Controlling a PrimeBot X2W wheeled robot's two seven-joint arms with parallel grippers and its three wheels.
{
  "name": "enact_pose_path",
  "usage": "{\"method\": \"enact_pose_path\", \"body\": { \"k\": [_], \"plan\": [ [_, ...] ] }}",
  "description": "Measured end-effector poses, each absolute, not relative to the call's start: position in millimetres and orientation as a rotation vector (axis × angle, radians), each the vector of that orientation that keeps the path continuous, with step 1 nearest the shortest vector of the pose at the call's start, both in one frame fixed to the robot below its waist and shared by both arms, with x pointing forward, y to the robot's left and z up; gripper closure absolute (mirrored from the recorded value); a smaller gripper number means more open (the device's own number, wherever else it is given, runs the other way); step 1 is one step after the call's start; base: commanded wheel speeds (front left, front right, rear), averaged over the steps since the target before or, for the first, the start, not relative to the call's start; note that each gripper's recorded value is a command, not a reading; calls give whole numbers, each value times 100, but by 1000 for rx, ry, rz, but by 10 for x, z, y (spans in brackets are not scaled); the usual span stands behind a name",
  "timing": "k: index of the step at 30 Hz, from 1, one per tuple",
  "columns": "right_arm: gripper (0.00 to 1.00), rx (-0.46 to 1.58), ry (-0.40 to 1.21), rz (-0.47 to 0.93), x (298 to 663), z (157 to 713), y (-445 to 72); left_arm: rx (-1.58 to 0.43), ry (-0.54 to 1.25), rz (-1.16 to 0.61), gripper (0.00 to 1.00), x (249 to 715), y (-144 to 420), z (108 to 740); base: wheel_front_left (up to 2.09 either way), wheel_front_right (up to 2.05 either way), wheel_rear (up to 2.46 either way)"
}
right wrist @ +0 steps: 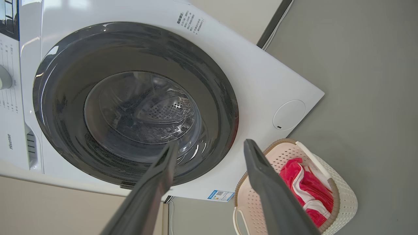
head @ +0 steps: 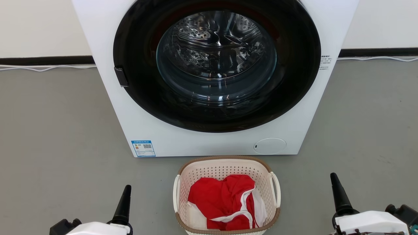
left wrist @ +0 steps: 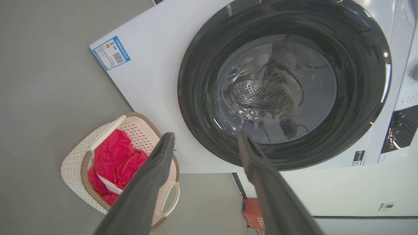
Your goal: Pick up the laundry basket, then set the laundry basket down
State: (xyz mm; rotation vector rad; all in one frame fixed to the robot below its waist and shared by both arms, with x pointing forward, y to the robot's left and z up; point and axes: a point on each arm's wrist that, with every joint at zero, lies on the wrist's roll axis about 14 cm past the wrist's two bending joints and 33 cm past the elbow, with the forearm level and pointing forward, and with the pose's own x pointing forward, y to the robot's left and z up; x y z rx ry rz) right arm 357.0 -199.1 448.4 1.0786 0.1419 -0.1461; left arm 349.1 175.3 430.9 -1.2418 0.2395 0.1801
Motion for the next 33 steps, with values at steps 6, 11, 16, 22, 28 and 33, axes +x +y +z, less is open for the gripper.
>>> {"method": "enact_pose_path", "body": {
  "k": [6, 11, 16, 22, 28, 33],
  "plan": [
    [0, 960, 153, -128, 3608, 4483, -1961, -1136, 245, 167, 0, 3520, 1731, 4315, 0, 0, 0],
    [0, 866, 163, -113, 3646, 4475, -1935, -1052, 254, 166, 0, 3525, 1726, 4292, 0, 0, 0],
    [0, 787, 166, -98, 3694, 4487, -1914, -977, 261, 171, 0, 3538, 1729, 4271, 0, 0, 0],
    [0, 698, 169, -77, 3728, 4490, -1874, -901, 265, 172, 0, 3555, 1726, 4267, 0, 0, 0],
    [0, 601, 181, -58, 3718, 4454, -1838, -812, 256, 169, 0, 3581, 1728, 4288, 0, 0, 0],
    [0, 532, 165, -33, 3770, 4511, -1799, -748, 253, 171, 0, 3580, 1736, 4287, 0, 0, 0]
  ]
}}
